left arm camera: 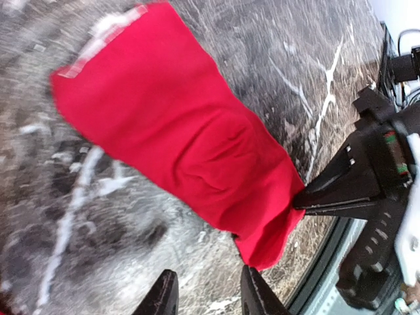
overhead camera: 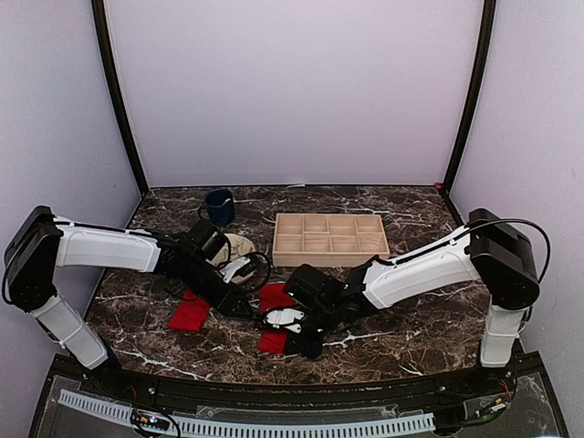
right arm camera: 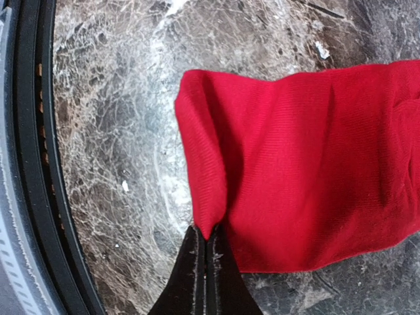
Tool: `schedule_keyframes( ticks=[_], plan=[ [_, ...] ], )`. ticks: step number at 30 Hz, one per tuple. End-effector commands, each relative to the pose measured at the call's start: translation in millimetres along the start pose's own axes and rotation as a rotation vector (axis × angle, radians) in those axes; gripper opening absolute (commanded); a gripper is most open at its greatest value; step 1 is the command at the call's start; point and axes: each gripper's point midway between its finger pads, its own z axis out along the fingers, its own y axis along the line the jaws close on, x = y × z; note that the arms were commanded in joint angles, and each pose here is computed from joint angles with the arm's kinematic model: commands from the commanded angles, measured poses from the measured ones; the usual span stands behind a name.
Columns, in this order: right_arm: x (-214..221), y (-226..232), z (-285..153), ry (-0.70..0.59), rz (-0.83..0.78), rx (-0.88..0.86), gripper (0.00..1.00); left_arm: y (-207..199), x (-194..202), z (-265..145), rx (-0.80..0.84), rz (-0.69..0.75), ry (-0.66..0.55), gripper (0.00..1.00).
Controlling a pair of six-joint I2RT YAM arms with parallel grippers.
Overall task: Roll the socks
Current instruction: Roll the sock at the center of the board.
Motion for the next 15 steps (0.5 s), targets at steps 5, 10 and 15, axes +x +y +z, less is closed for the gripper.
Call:
schedule_keyframes(
  ticks=[5, 10, 15],
  plan=[
    [20, 5, 5, 0.076, 0.181, -0.191, 0.00, 9, -12, -31, -0.132, 0.009, -0.212, 0.33],
    [23, 7, 4, 0.083, 0.252, -0.271, 0.00, 3, -12, -35, -0.210, 0.063, -0.262, 0.33],
    [15, 10, 3, 0.081, 0.313, -0.361, 0.00, -13, -10, -31, -0.246, 0.157, -0.279, 0.30]
  ],
)
